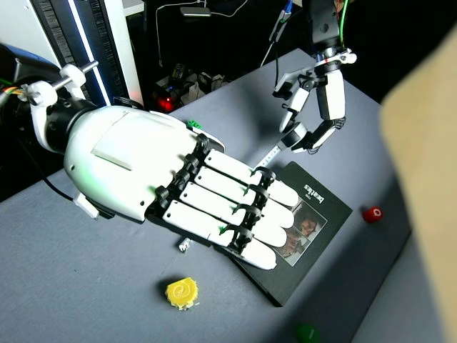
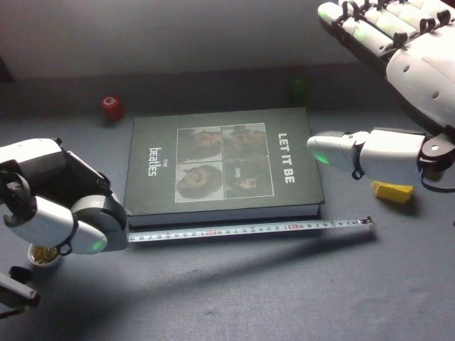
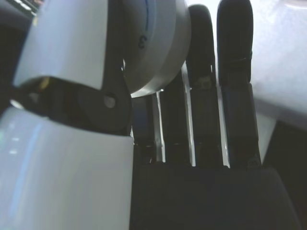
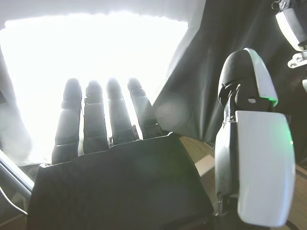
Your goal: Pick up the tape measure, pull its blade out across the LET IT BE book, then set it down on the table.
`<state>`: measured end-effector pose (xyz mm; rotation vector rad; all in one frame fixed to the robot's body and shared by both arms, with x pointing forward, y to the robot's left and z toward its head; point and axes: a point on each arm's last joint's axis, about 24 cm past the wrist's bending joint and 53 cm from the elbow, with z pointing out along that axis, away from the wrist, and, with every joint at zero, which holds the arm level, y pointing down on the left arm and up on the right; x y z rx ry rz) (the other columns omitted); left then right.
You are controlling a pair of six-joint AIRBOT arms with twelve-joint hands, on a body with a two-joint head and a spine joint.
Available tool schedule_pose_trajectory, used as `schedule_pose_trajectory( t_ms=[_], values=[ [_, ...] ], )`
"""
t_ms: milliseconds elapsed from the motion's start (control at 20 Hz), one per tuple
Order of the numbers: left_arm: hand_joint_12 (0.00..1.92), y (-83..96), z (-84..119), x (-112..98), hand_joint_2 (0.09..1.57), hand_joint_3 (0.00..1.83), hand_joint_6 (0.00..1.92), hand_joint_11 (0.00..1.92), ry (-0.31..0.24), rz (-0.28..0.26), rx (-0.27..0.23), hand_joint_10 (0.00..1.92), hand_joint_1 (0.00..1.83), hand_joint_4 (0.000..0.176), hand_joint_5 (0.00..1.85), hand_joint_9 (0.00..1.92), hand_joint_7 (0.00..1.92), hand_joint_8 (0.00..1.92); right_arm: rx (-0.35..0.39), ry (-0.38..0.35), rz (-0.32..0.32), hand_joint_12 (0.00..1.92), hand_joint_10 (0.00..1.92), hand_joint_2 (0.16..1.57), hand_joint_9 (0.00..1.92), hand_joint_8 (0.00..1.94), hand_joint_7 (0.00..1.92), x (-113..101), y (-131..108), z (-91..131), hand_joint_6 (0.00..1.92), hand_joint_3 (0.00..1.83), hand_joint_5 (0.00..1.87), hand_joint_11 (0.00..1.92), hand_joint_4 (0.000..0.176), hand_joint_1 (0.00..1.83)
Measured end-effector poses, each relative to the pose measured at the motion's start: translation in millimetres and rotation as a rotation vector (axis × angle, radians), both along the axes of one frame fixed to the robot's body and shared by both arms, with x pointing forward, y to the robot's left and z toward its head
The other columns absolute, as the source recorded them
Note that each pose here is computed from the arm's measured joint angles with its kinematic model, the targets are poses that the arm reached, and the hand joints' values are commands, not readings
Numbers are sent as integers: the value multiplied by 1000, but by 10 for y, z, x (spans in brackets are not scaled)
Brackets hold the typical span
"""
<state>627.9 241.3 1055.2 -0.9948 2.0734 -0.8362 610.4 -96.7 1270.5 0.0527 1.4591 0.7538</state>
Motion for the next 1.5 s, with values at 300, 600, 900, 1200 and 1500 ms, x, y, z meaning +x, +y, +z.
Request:
schedule_pose_trajectory(
  t_ms=[300,600,900,1200,1500],
  values=[
    [1044,-72,-85,-6,1084,0,796,880,24,20,-29,1179,1386,0,993,954,1071,849,0,0,0,106,0,1042,0,0,3,0,0,0,0,0,0,0,0,245],
    [1112,25,-95,44,1109,1,855,824,13,37,-9,1286,1376,0,959,877,1023,914,-1,-2,1,114,0,1061,0,0,4,-1,2,2,0,7,0,0,0,228],
    [812,25,-138,32,1132,0,501,664,13,24,9,78,970,0,807,950,962,85,-11,-2,5,116,0,1062,0,0,0,-15,13,-18,0,7,0,0,0,227],
    [643,76,-120,70,1085,0,0,493,3,33,17,0,606,0,743,735,782,0,-17,4,6,111,0,1070,0,0,0,-24,15,-55,0,9,0,0,0,222],
    [595,61,-101,83,1035,0,0,374,-7,17,28,0,440,0,631,575,630,0,-17,4,7,108,0,1071,0,0,0,-28,20,-54,0,8,0,0,0,221]
  ],
)
